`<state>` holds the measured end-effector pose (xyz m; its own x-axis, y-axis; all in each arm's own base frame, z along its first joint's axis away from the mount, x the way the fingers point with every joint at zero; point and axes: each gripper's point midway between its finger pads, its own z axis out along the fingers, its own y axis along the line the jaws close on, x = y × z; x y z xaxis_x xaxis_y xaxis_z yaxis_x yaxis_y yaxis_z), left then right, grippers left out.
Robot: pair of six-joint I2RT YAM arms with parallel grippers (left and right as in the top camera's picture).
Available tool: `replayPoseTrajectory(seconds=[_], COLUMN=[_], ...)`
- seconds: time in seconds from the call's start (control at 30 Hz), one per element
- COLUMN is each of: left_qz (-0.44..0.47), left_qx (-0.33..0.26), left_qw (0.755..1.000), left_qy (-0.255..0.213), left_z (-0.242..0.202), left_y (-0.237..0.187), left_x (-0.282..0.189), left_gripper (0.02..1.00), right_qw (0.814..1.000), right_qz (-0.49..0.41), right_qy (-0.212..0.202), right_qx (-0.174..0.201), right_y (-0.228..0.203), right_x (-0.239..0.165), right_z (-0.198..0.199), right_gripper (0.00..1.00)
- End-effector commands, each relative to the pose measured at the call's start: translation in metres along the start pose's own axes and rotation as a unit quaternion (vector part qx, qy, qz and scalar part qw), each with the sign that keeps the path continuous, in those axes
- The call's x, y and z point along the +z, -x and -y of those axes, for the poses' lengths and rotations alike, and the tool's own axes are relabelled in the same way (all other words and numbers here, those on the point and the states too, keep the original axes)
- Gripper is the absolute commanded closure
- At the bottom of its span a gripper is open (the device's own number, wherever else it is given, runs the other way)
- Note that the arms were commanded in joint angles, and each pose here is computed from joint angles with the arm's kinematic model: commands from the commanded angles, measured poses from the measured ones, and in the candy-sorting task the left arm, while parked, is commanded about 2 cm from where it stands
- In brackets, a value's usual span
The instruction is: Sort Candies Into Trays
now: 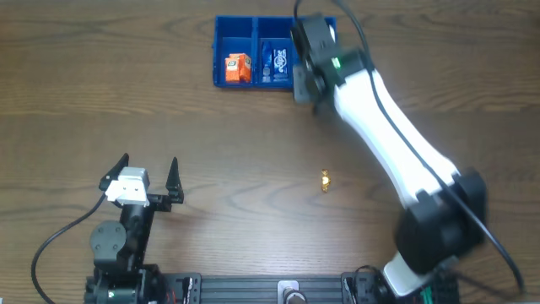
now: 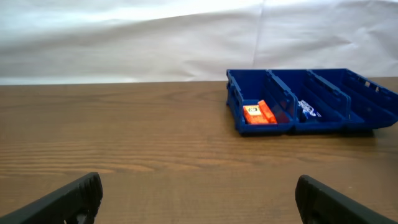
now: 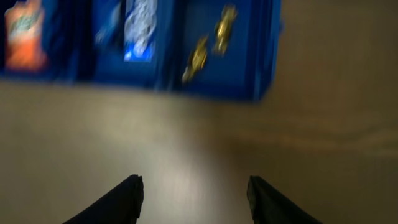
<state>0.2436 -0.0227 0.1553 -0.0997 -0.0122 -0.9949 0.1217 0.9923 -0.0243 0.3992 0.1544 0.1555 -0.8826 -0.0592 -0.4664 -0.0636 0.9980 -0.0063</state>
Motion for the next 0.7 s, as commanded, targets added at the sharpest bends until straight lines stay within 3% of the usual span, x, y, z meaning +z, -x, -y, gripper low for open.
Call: replayPoseTrajectory(seconds=[0.03,0.13,0.3,0.63,0.7], left_qz=[-0.023,-0.023,-0.023,-0.023,-0.023], left_qx=[0.001,0.001,0.001,0.001,0.001], left_qw=[1.0,1.0,1.0,1.0,1.0], left_qy=[-0.009,-0.009,-0.009,-0.009,-0.009], left_z=[0.002,0.002,0.002,0.002,0.002], left_y=[-0.016,-0.016,-0.016,-0.016,-0.016], left_x=[0.001,0.001,0.001,0.001,0.001], left_gripper=[0.02,0.02,0.02,0.023,0.02], right_qw=[0.996,0.991,0.983,0.977,0.975], right_qz=[-0.082,-0.128,-0.176,-0.207,-0.212], right_qy=[0.008,-0.009,-0.005,-0.017,-0.02], right_qx=[0.027,0.039,0.048,0.058,0.057], right_y=[-0.106,-0.157,-0.2,-0.222,-0.225], right_x=[0.005,0.02,0.049,0.077,0.081], right_z=[0.013,0.022,0.022,0.023,0.023], right_gripper=[0.417,0.411,0.408,0.426,0.527])
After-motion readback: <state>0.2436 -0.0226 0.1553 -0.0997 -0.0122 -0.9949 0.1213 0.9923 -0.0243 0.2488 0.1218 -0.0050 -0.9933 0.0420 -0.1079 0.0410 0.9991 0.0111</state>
